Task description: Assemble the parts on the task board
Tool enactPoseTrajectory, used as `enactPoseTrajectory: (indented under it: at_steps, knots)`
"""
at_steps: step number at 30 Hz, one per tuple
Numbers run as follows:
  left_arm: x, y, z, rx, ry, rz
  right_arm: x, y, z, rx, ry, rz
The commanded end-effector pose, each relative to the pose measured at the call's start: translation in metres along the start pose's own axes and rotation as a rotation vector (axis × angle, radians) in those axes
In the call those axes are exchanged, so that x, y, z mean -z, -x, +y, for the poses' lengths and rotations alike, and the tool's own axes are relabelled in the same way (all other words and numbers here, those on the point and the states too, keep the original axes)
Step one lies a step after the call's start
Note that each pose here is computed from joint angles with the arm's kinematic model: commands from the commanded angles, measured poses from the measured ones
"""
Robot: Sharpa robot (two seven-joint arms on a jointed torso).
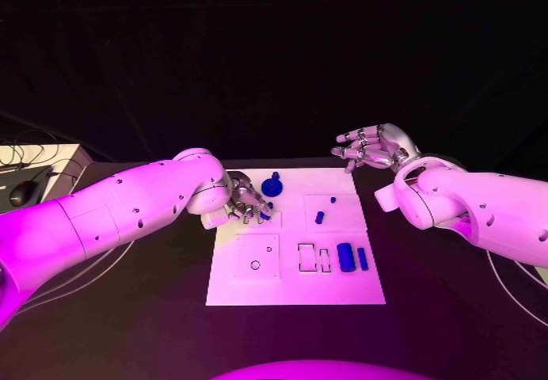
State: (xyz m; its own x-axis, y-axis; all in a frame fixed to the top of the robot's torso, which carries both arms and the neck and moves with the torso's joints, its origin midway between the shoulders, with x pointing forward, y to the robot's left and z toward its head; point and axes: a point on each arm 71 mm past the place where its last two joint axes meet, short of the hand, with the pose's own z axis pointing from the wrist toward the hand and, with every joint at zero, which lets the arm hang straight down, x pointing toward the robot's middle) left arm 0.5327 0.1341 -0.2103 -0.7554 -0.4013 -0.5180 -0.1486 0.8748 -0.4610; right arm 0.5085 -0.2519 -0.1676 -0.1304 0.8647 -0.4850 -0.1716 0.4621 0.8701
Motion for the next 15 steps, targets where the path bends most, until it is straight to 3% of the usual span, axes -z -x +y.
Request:
enactPoseTrajectory:
  at_steps: [1,15]
  knots:
    - [0.0029,0.0001,0.0019,0.034,0.004,-0.019,0.0,-0.0009,0.0002,0.008,0.009,0.016]
    - [0.0082,0.0035,0.0095,0.041,0.017,-0.084,-0.0001,0.0011,-0.0023,0.015,0.006,0.013]
